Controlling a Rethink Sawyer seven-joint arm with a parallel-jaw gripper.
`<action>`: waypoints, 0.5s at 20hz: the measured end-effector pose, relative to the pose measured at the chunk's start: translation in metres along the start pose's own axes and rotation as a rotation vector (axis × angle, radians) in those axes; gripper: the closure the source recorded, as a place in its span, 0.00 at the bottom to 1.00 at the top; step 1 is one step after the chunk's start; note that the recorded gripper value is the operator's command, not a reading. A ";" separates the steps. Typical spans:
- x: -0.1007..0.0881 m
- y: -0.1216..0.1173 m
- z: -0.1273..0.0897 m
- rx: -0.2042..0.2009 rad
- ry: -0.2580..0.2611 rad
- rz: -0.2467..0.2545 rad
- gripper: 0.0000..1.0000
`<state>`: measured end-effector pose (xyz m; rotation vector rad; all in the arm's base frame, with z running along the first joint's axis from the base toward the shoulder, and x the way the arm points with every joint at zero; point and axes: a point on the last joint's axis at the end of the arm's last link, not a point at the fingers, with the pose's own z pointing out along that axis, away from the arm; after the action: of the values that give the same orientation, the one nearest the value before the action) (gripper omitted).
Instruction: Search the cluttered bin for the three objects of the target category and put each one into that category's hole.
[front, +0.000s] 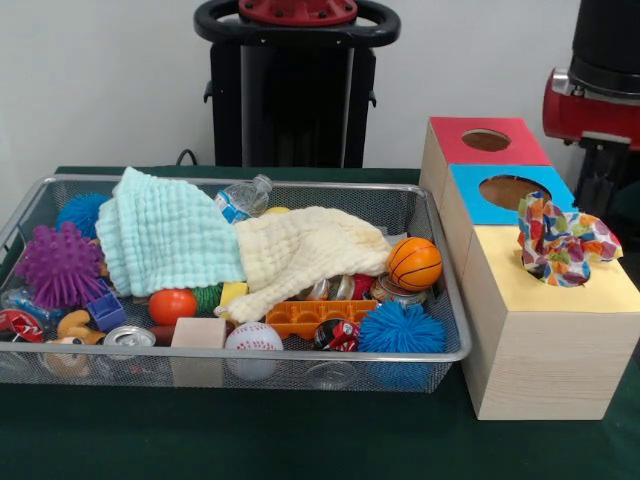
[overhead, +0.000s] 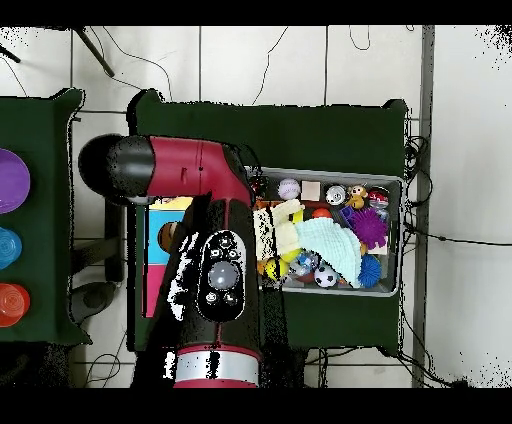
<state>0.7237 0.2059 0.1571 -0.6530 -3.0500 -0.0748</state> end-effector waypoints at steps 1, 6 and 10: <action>-0.003 0.001 0.000 -0.006 -0.008 0.003 1.00; -0.021 -0.005 0.006 -0.034 -0.063 0.027 1.00; -0.039 -0.018 0.010 -0.051 -0.114 0.053 1.00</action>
<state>0.7520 0.1736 0.1448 -0.7667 -3.1469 -0.1189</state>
